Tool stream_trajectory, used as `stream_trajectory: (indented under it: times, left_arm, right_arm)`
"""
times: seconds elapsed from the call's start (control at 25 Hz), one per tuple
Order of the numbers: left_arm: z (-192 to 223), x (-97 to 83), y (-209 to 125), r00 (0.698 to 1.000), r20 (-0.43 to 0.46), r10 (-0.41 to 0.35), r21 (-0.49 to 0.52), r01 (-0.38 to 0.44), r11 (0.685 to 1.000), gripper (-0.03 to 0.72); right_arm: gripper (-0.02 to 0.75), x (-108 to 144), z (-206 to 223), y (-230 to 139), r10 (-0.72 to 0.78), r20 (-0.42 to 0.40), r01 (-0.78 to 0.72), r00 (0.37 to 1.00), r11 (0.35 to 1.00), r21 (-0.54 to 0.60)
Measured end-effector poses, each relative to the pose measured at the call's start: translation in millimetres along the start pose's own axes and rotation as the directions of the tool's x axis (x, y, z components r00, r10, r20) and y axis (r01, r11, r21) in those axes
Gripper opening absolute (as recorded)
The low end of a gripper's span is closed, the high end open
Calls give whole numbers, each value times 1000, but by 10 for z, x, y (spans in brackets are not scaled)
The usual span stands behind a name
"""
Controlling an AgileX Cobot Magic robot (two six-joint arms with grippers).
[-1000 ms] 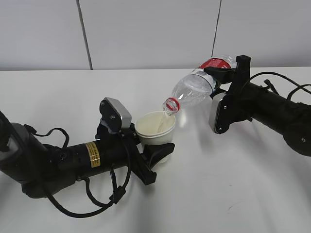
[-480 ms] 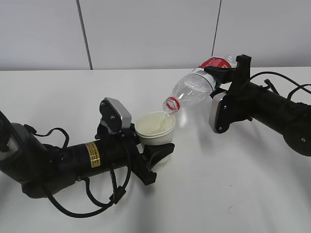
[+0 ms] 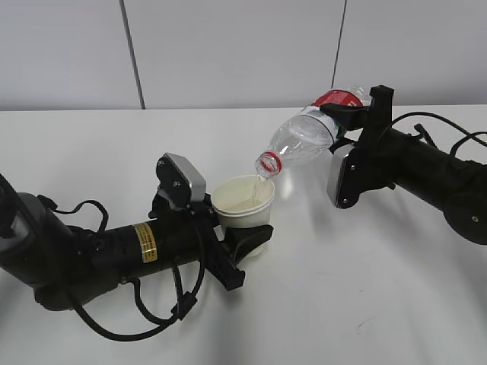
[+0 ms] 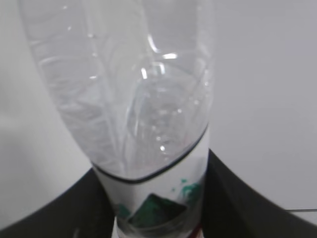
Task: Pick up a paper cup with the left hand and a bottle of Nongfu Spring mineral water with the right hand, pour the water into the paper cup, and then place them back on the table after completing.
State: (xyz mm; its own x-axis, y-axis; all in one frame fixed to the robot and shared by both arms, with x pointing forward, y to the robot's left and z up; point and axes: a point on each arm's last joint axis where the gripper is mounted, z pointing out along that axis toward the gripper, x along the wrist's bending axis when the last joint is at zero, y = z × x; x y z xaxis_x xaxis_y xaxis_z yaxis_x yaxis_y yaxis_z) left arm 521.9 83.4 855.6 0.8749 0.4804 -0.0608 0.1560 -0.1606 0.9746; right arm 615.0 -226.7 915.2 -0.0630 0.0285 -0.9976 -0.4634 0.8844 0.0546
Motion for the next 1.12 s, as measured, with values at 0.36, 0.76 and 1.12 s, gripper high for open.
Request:
stream_trajectory:
  times: [0.36,0.76,1.12]
  left_arm:
    - [0,0,-1,1000,0,0,1,0,1000,377]
    - [0,1,-1,1000,-1,0,1,0,1000,377]
    - [0,14,2,1000,-15,-7,-3,7,1000,377]
  right_arm:
    - [337,-1,0,0,0,1,0,1000,1000,0]
    - [337,-3,0,1,18,4,-18,1000,1000,-1]
    - [336,26,-27,9,68,-7,-68,998,998,1]
